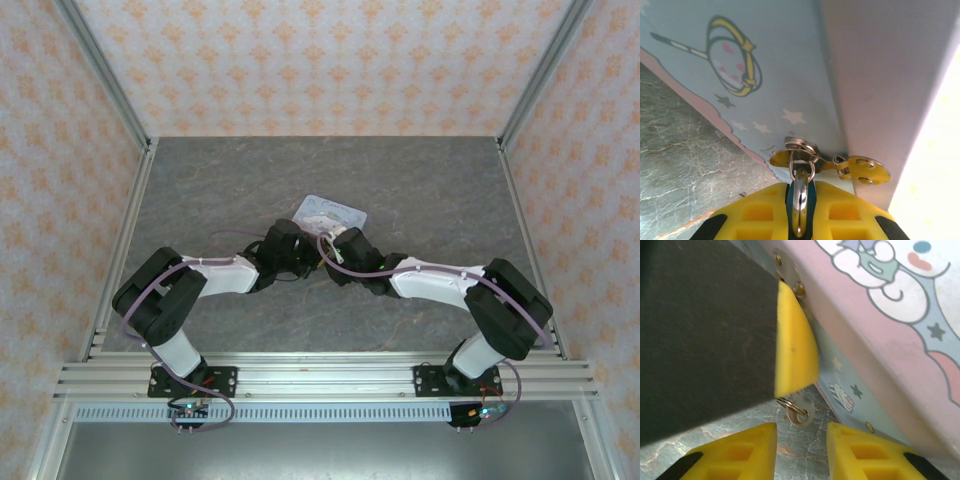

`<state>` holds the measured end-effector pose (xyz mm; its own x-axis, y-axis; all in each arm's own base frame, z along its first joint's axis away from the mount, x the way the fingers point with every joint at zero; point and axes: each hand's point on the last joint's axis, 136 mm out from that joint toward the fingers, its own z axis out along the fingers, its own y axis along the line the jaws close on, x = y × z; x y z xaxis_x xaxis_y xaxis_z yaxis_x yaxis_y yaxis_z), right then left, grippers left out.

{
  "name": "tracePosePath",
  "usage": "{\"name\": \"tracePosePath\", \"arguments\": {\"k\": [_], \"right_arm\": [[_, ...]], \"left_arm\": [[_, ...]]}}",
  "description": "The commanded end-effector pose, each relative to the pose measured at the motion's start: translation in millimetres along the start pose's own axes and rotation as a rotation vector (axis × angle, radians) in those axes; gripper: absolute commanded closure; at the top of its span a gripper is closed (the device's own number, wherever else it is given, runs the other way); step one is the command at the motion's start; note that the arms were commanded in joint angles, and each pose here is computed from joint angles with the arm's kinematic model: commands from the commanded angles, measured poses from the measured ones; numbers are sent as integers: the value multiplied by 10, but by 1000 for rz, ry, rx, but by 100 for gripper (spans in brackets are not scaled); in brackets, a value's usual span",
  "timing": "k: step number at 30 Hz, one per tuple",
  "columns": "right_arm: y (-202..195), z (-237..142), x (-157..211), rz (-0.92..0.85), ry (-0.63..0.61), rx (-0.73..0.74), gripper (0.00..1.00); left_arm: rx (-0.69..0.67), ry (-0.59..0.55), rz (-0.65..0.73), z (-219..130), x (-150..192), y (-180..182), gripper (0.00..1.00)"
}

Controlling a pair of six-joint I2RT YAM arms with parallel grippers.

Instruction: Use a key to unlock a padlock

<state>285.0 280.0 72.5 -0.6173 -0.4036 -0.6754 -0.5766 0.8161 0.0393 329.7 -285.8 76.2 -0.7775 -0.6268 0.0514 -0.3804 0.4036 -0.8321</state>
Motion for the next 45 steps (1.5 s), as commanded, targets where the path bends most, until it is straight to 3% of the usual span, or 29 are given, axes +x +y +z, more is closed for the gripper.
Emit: {"name": "tracePosePath", "arguments": {"k": [1,12,17,21,27,30,34,35,41,45], "right_arm": [[46,-87,-364,19,-129,-12,68],[18,-9,-432,-1,-133,19,70],[14,-4,-587,10,-174,25,84],[56,-69,-732,73,-203,-43,100],[136,-176,-779,254,-224,-237,100],[168,-252,-688,298,-209,-272,76],[44,-388,-464,422,-233,-250,51],[26,-415,-417,463,-244,-253,47],[-41,-429,-294,677,-291,-282,41],[29,-361,-308,758,-284,-338,41]], "left_arm": [[52,57,26,-48,143,-152,100],[60,65,28,-36,152,-182,100],[52,71,29,-43,172,-144,100],[45,74,26,-32,182,-92,100],[34,59,17,-14,157,-4,100],[20,46,18,6,130,47,100],[-9,30,19,40,99,147,100],[-18,28,24,51,95,179,95],[-45,20,35,29,97,303,58],[-50,6,60,-79,96,279,39]]}}
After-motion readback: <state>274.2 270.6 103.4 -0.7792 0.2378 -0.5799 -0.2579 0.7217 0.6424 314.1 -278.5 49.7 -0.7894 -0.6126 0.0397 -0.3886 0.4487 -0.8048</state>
